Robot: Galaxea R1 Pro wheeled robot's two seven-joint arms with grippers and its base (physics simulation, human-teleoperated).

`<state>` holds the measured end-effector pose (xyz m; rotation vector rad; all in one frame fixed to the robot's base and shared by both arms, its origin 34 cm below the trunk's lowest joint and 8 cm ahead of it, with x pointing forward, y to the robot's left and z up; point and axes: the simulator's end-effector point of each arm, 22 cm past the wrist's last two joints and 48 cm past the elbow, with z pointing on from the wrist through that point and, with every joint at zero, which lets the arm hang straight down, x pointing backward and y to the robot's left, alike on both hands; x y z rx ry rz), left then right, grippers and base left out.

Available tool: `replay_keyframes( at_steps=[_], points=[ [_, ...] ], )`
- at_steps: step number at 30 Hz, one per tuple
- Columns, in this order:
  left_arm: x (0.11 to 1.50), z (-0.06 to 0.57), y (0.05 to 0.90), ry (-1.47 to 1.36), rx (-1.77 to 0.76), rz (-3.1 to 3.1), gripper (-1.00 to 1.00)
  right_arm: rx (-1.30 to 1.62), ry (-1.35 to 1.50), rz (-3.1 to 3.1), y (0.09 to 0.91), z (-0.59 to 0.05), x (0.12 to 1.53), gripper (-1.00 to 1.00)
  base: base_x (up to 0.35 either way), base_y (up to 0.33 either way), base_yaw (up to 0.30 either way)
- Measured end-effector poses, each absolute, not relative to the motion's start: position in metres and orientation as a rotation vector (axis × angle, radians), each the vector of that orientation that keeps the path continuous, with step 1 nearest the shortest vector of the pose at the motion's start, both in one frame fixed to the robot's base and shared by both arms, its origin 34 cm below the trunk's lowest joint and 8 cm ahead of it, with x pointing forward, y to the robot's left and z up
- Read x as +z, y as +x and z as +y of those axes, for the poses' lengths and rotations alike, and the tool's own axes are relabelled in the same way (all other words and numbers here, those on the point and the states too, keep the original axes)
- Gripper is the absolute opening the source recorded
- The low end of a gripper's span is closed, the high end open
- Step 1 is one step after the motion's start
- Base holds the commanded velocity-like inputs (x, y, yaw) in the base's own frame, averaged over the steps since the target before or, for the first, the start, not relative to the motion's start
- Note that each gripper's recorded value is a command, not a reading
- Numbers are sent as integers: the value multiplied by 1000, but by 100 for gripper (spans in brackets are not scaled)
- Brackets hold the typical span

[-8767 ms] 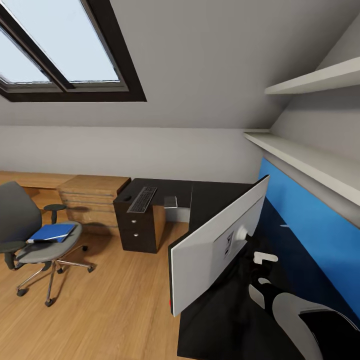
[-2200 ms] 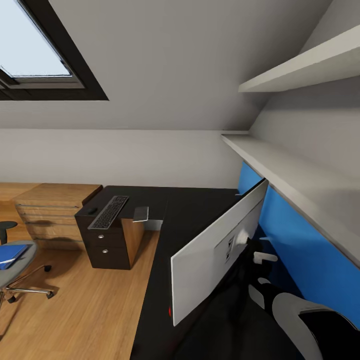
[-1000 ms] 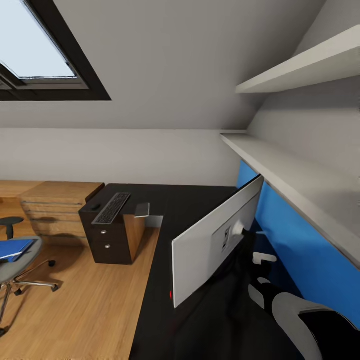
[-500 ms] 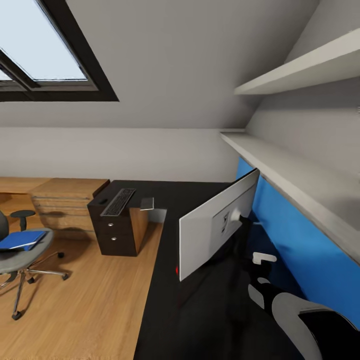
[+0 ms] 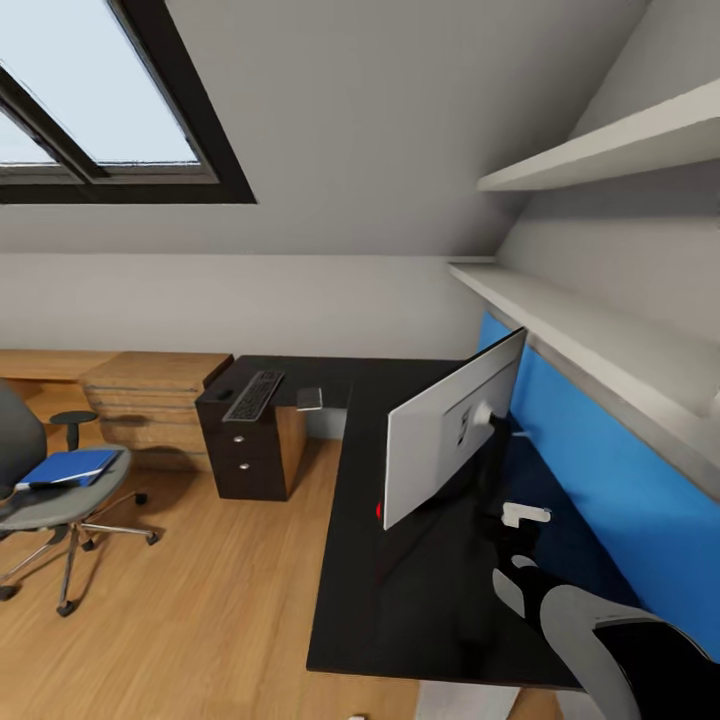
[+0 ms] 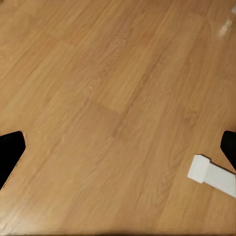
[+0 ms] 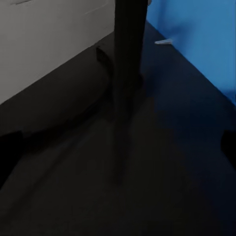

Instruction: In the bedroom, organize the workspace by keeping the computer under the desk, ensuring the monitor is on the desk, placing the keyboard on the desk next to the monitor, placing the mouse on the desk next to the keyboard, moving the folder from the swivel chair onto the desk next to the mouse, stacking the notebook on top of the folder with the pen on top of the notebook, and positioning the swivel chair next to the desk.

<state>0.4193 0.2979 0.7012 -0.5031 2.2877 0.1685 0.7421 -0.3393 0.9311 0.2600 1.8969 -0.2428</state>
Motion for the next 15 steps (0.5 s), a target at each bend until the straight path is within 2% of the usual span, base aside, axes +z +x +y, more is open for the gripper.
replay_keyframes(
  at_steps=[9, 15],
  points=[
    [701, 298, 419, -504, 171, 2287, 100, -202, 253, 2046, 749, -315, 920, 100, -218, 197, 0],
    [701, 299, 419, -505, 173, 2287, 100, -176, 249, 2120, 764, -302, 941, 100, -61, 51, 0]
  ],
)
